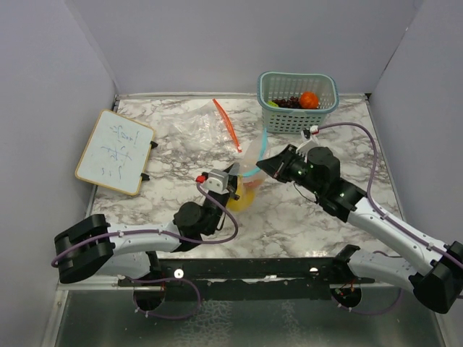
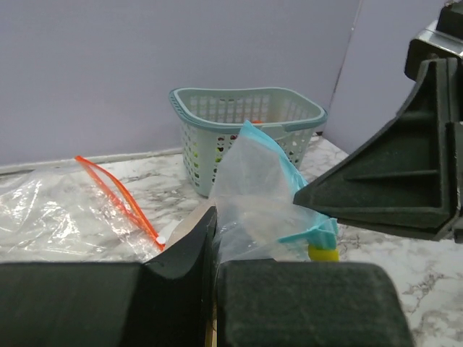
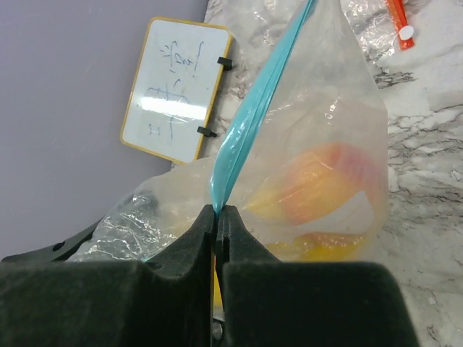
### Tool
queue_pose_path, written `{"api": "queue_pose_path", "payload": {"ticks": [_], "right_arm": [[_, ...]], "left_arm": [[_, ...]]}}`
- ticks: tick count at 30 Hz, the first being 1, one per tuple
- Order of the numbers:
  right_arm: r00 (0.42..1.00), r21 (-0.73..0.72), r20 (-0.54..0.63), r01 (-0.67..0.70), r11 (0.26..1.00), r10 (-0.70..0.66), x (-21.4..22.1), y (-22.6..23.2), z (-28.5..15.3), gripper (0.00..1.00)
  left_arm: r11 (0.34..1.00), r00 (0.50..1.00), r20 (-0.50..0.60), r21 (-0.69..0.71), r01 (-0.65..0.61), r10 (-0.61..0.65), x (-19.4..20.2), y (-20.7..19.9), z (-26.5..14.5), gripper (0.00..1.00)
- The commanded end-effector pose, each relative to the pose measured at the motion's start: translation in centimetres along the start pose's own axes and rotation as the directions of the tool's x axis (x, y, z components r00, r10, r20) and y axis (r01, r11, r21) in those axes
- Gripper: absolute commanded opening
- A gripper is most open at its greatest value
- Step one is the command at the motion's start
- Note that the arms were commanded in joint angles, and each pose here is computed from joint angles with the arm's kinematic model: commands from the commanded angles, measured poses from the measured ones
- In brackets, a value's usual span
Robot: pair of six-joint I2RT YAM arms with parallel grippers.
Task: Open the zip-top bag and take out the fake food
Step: Adjust the zipper food storage bag at the center of the board.
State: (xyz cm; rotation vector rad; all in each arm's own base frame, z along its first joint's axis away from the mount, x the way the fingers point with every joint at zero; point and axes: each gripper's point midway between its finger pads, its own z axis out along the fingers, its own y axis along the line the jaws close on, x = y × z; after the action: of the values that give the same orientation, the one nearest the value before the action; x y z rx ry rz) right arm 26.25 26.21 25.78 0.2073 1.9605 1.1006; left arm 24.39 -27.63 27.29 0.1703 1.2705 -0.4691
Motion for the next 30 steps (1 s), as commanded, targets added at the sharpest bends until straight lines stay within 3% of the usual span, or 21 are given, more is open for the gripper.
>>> {"api": "queue_pose_path", "payload": {"ticks": [1, 4, 8, 9, 15, 22, 26, 30], "right_arm": [[1.000, -0.074, -0.002, 0.026, 0.997, -0.026, -0.6, 2.0, 0.2, 0.02], [0.999, -0.092, -0.015, 0.036, 0.995, -0.038, -0.3, 2.2, 0.4, 0.11], [0.997, -0.098, -0.001, 0.078, 0.992, -0.079, -0.5, 2.1, 0.0, 0.44], [0.994, -0.114, 0.009, 0.112, 0.987, -0.112, -0.7, 2.4, -0.3, 0.48], [0.920, -0.152, 0.075, 0.392, 0.907, -0.385, -1.5, 2.5, -2.2, 0.57], [0.730, -0.200, 0.196, 0.683, 0.703, -0.654, -2.7, 4.0, -5.6, 0.60], [0.652, -0.207, 0.241, 0.758, 0.618, -0.719, -3.1, 4.7, -6.4, 0.60], [0.644, -0.235, 0.236, 0.765, 0.600, -0.728, -2.9, 5.2, -6.0, 0.62]], "left_arm": [[0.990, 0.995, -0.101, 0.138, 0.012, 0.002, 2.2, -1.9, -0.7, 0.00], [0.976, 0.991, -0.132, 0.219, 0.014, 0.015, 2.7, -3.0, -0.8, 0.00], [0.955, 0.983, -0.181, 0.296, 0.025, 0.030, 3.7, -4.1, -1.2, 0.00], [0.952, 0.980, -0.195, 0.304, 0.030, 0.031, 3.9, -4.2, -1.3, 0.00], [0.940, 0.965, -0.262, 0.328, 0.094, -0.005, 4.8, -4.0, -2.3, 0.00], [0.907, 0.949, -0.311, 0.385, 0.172, -0.049, 4.0, -3.4, -3.4, 0.00], [0.880, 0.949, -0.307, 0.429, 0.204, -0.070, 2.4, -3.1, -2.9, 0.00], [0.847, 0.949, -0.314, 0.495, 0.195, -0.035, 1.3, -3.3, -1.6, 0.00]]}}
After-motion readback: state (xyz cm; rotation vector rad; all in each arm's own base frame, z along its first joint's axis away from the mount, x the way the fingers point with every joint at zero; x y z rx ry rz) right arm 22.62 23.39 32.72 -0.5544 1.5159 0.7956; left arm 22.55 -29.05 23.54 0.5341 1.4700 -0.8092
